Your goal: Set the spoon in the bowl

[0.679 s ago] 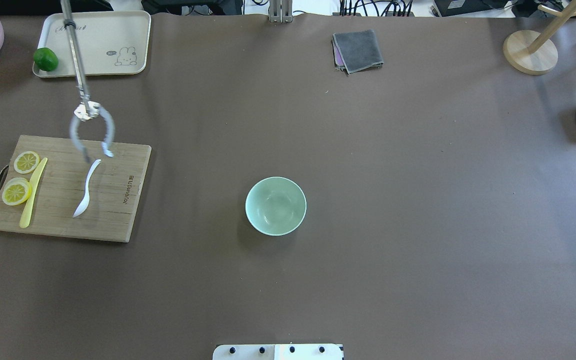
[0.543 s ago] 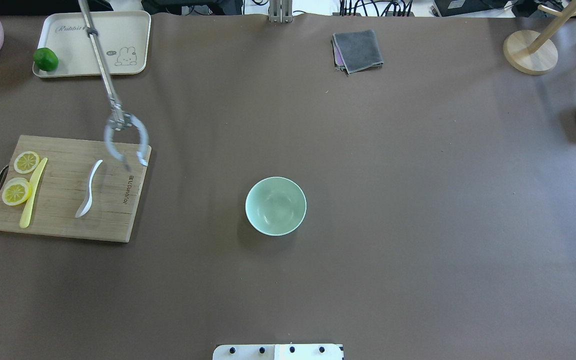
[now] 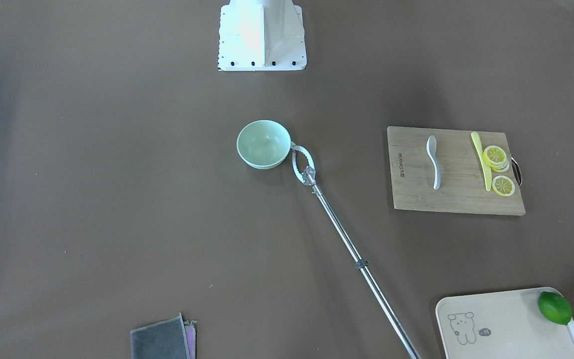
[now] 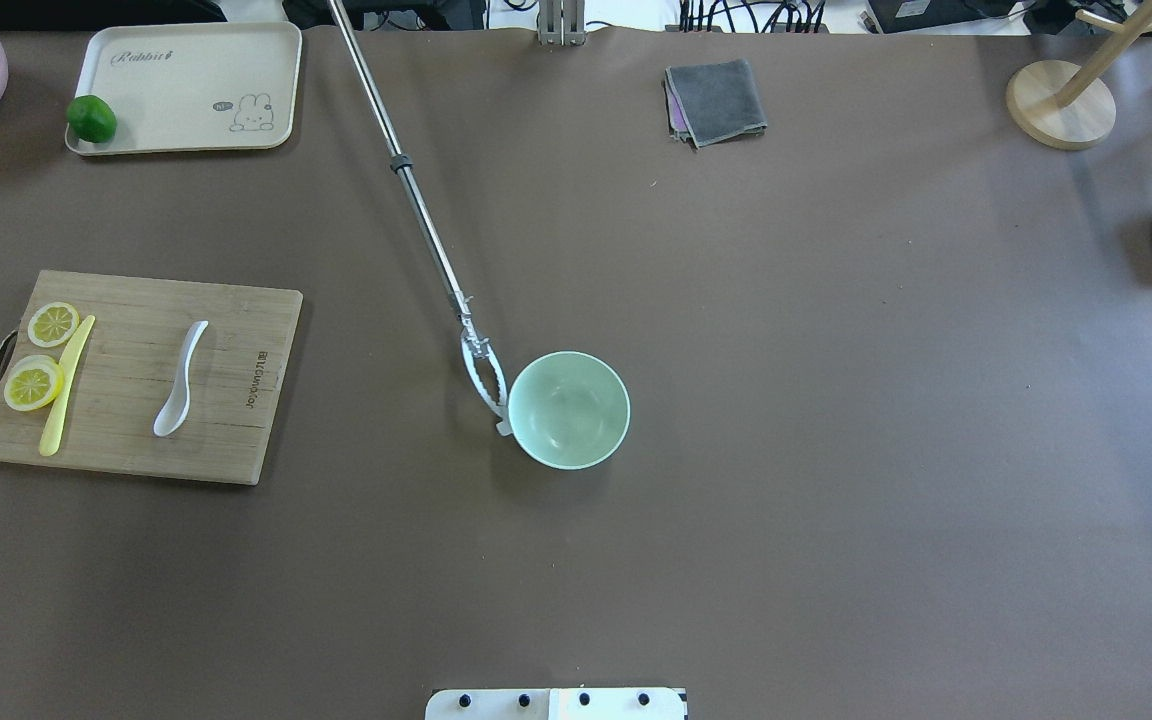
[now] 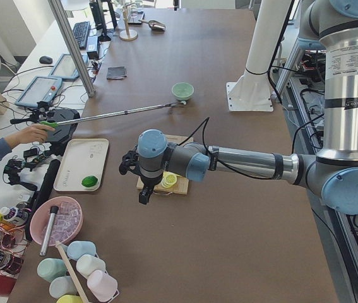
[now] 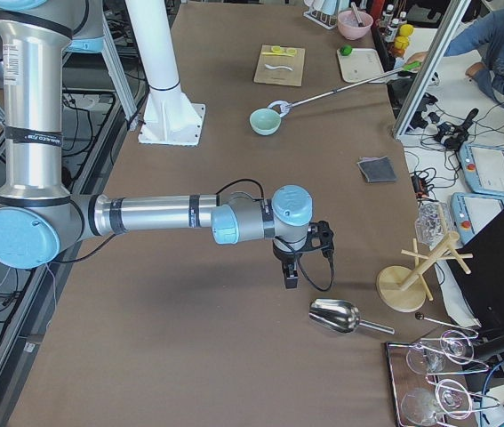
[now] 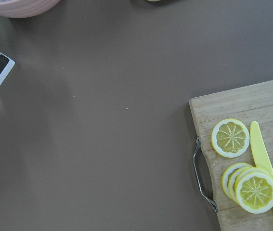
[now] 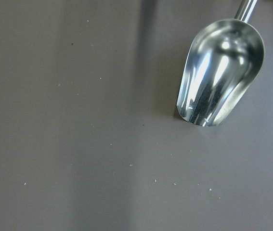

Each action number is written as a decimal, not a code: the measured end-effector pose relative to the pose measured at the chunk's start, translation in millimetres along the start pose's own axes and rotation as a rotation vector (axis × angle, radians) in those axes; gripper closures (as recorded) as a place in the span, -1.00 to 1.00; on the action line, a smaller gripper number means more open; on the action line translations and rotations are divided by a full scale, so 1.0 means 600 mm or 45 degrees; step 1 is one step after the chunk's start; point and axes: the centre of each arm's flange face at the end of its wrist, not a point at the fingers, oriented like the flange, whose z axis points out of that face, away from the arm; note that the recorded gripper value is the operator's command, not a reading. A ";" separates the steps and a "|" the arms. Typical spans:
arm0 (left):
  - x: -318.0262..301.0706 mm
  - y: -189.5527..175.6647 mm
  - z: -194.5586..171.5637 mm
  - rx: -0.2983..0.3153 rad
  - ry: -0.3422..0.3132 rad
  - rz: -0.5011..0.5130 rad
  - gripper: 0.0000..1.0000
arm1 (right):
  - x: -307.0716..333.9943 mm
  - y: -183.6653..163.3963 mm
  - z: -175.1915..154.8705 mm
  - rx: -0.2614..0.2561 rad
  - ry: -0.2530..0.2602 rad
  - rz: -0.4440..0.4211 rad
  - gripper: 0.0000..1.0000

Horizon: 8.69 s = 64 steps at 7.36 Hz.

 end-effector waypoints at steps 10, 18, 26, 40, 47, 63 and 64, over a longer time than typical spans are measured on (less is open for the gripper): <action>0.035 -0.057 -0.013 0.046 0.008 0.078 -0.97 | 0.018 0.016 0.018 -0.027 -0.012 0.030 -1.00; 0.059 -0.062 -0.006 0.038 0.060 -0.063 -0.96 | 0.016 0.058 0.025 0.063 -0.105 -0.065 -0.96; 0.363 -0.168 0.116 -0.002 0.132 -0.296 -0.96 | -0.299 -0.053 0.187 0.027 -0.090 0.207 -0.73; 0.528 -0.131 0.293 -0.126 0.025 -0.285 0.05 | -0.744 -0.091 0.214 -0.052 -0.330 0.405 1.00; 0.685 -0.233 0.235 -0.031 0.201 -0.299 1.00 | -1.038 -0.013 0.250 -0.028 -0.328 0.384 -0.99; 0.696 -0.288 0.165 0.059 0.351 -0.211 -0.96 | -0.436 -0.049 0.122 -0.018 -0.155 0.211 -1.00; 0.569 -0.261 0.148 0.074 0.292 -0.148 -0.96 | -0.374 -0.042 0.120 -0.008 -0.118 0.168 -1.00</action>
